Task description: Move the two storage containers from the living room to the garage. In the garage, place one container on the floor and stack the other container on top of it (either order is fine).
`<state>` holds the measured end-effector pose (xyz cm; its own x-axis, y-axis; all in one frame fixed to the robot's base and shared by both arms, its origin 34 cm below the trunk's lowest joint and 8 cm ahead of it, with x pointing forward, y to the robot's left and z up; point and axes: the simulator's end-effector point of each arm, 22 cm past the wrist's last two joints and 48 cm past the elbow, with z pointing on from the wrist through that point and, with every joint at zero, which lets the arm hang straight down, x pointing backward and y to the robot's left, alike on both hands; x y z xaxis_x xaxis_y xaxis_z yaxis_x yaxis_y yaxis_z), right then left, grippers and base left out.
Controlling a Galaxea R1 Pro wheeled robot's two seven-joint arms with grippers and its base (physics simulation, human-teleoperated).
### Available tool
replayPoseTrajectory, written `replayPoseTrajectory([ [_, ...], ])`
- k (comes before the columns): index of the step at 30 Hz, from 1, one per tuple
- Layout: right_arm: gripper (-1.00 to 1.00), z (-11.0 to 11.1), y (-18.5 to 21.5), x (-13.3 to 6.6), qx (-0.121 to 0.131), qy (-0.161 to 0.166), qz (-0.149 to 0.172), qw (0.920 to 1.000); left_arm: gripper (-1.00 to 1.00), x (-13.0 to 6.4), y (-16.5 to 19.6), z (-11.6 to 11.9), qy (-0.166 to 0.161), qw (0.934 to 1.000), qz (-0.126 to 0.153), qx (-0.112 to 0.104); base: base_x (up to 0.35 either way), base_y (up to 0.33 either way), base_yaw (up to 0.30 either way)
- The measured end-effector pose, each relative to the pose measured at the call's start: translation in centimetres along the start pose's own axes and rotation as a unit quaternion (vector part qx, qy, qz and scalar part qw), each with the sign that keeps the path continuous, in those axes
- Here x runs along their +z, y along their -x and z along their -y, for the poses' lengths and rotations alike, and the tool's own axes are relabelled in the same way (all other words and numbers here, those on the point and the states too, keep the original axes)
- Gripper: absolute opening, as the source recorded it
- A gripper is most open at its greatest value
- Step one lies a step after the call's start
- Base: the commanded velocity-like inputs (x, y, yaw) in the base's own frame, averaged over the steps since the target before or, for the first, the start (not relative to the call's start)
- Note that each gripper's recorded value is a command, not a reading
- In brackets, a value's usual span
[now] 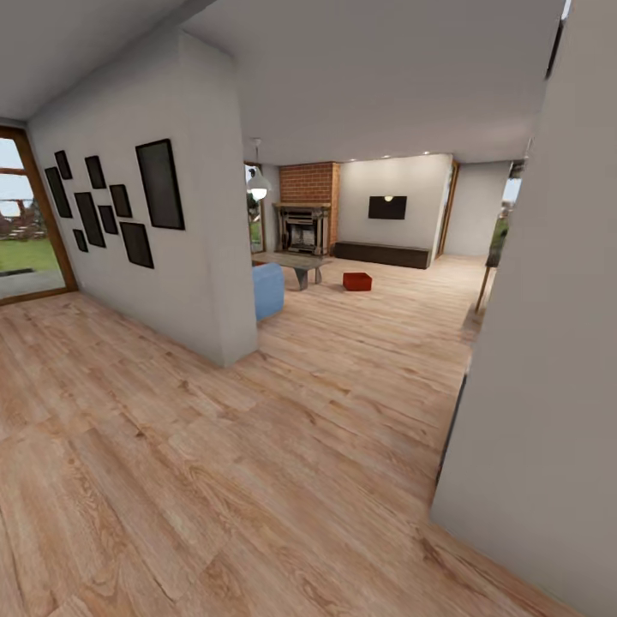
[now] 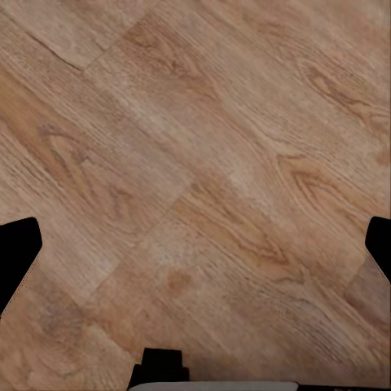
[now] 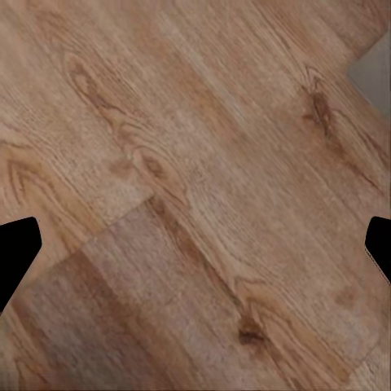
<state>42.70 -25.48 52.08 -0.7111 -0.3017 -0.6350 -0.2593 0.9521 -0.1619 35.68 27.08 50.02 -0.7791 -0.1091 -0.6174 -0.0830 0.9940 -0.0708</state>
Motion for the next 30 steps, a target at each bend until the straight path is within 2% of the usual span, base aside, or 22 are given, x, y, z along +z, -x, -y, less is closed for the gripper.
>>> replayPoseTrajectory([
  [30,1.0,0.03,0.0,0.0,0.001,0.0,0.0,1.0,1.0,0.0,0.0,0.04,0.0,1.0,0.0,0.0,0.329,0.0,0.0],
])
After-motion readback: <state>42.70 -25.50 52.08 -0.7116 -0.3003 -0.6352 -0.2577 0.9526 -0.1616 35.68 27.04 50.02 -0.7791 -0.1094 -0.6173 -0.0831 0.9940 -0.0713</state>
